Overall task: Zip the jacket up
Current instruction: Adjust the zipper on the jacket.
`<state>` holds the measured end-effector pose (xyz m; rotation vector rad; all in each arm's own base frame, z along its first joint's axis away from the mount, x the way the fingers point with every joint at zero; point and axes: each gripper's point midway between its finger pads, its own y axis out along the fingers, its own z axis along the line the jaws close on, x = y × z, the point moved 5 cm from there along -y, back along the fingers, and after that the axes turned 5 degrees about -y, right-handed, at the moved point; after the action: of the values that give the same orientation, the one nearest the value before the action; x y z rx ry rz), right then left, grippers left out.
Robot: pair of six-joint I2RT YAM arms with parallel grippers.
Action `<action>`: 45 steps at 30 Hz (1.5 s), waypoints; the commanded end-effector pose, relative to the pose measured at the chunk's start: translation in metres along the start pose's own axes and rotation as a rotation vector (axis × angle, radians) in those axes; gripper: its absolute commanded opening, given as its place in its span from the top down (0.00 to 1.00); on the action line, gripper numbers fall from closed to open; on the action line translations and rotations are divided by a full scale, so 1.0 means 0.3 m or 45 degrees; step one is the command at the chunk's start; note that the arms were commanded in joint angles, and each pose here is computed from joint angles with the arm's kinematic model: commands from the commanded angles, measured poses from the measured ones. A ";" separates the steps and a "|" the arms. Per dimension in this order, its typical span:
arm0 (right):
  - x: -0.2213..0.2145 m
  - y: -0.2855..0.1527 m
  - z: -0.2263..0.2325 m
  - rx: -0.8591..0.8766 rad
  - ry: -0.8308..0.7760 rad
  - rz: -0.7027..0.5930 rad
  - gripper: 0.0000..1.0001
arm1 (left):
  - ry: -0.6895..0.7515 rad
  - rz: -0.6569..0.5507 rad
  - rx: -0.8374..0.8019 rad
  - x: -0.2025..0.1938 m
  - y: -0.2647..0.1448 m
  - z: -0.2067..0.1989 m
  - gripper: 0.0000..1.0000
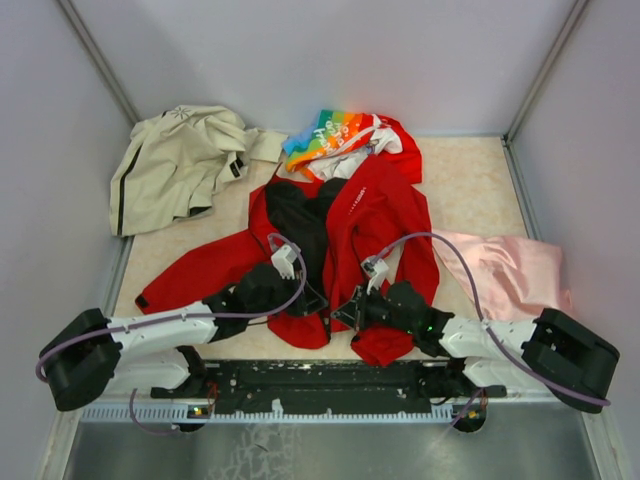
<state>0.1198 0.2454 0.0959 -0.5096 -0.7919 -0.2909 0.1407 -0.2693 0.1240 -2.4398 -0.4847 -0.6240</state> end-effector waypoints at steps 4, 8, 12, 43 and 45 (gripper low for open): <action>0.059 0.002 0.044 0.073 -0.046 -0.115 1.00 | -0.042 0.040 -0.073 -0.027 -0.012 -0.009 0.76; 0.058 0.006 0.047 0.083 -0.052 -0.105 1.00 | -0.045 0.068 -0.075 -0.040 -0.003 -0.004 0.75; 0.050 0.017 0.045 0.082 -0.058 -0.080 1.00 | -0.047 0.078 -0.089 -0.041 0.002 -0.012 0.70; 0.036 0.004 0.034 0.047 -0.072 -0.073 1.00 | -0.050 0.099 -0.105 -0.065 0.039 0.009 1.00; 0.037 -0.004 0.023 0.018 -0.066 -0.089 1.00 | -0.034 0.073 -0.127 -0.060 0.027 0.007 1.00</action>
<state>0.1169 0.2447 0.0878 -0.5352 -0.8040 -0.2554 0.1305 -0.2797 0.0999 -2.5101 -0.3691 -0.5272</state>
